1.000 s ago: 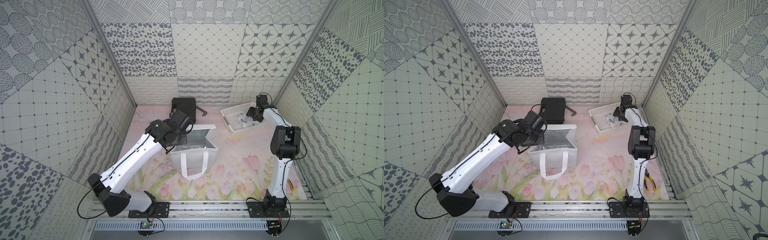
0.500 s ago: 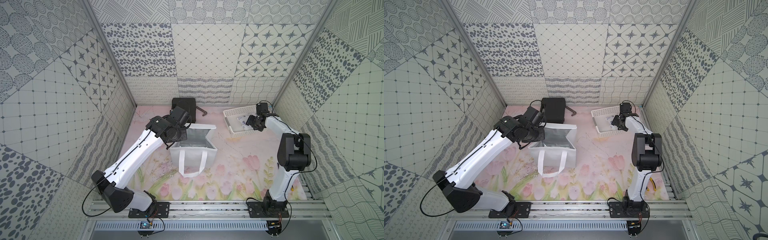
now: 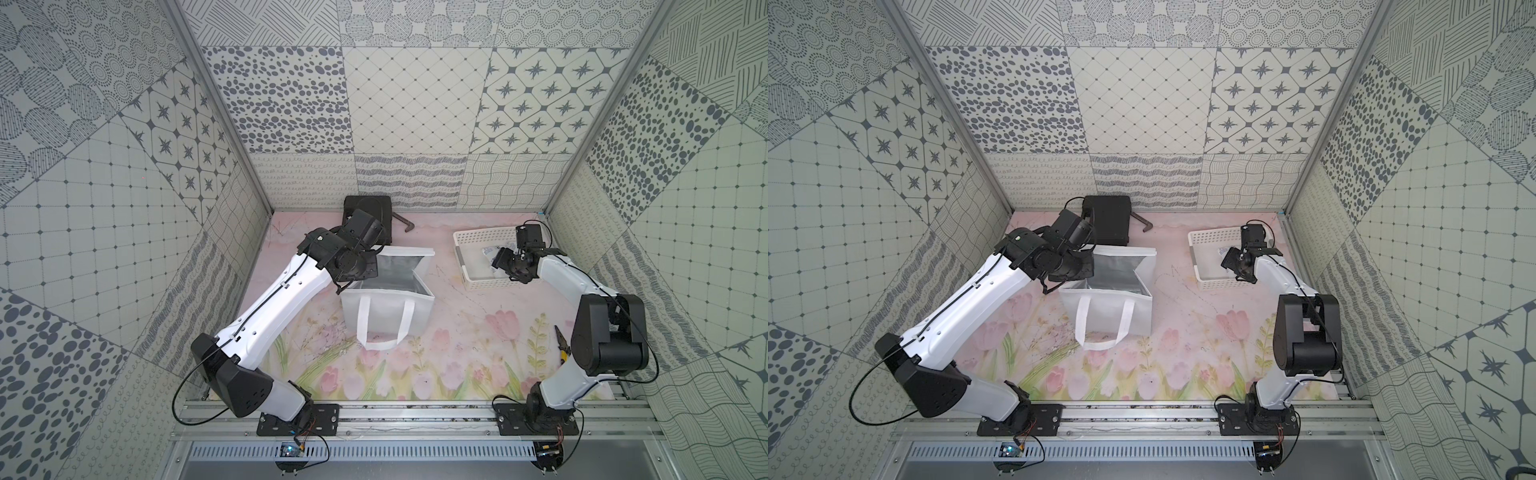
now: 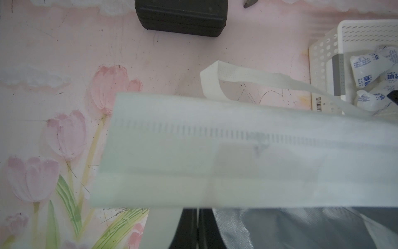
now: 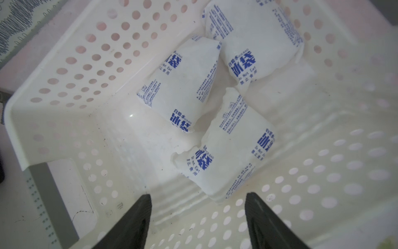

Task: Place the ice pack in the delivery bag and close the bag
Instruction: Pick up the ice pack from the center of the board.

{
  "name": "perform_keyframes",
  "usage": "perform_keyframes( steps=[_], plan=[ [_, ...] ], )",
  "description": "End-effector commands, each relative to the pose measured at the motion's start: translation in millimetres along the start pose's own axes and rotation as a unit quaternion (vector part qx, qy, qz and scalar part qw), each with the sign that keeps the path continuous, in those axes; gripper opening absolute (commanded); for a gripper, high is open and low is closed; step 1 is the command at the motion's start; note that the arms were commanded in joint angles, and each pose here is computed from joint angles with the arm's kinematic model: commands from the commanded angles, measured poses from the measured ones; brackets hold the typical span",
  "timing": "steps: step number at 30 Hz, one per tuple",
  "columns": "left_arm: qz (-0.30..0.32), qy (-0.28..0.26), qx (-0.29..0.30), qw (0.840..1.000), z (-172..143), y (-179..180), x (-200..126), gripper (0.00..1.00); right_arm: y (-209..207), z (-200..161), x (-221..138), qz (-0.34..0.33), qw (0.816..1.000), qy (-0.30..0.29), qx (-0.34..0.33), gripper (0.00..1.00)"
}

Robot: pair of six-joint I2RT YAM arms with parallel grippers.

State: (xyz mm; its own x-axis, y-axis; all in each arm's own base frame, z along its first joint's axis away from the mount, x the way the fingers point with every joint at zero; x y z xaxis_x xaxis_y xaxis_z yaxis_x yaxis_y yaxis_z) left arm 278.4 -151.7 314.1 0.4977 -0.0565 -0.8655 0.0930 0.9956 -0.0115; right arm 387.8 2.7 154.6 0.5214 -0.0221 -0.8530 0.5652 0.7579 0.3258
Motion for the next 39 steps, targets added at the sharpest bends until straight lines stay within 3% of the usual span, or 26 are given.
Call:
perform_keyframes(
  steps=[1,15,22,32,36,39],
  plan=[
    [-0.024,-0.01,-0.004,1.0,6,-4,-2,0.0,11,12,9,-0.006,1.0,0.006,0.017,0.78],
    [-0.031,-0.003,-0.013,0.999,6,-7,5,0.0,39,61,78,-0.024,0.997,-0.009,0.076,0.79],
    [-0.025,0.003,-0.009,1.0,7,-6,9,0.0,41,57,104,-0.032,0.995,0.014,0.09,0.8],
    [-0.026,0.008,-0.009,1.0,7,-5,11,0.0,37,33,122,-0.079,0.995,0.031,0.056,0.89],
    [-0.028,0.012,-0.008,0.999,6,-6,12,0.0,32,27,128,-0.088,0.994,0.041,0.047,0.84],
    [-0.03,0.012,-0.009,0.999,6,-5,11,0.0,34,28,124,-0.084,0.995,0.039,0.038,0.73]
  ],
)
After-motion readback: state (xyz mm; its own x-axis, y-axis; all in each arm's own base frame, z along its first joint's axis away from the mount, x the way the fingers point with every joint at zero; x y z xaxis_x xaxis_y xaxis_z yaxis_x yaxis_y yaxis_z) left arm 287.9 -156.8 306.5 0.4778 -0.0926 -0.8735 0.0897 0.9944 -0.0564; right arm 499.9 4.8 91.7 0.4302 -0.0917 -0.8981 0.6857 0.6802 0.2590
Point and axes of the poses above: each gripper's point midway between its finger pads, its own x axis out along the fingers, its own y axis along the line the jaws close on, z = x × y, the point moved 6 cm from there along -x, back along the fingers, and after that the axes turned 11 degrees about x, right-handed, at the moved point
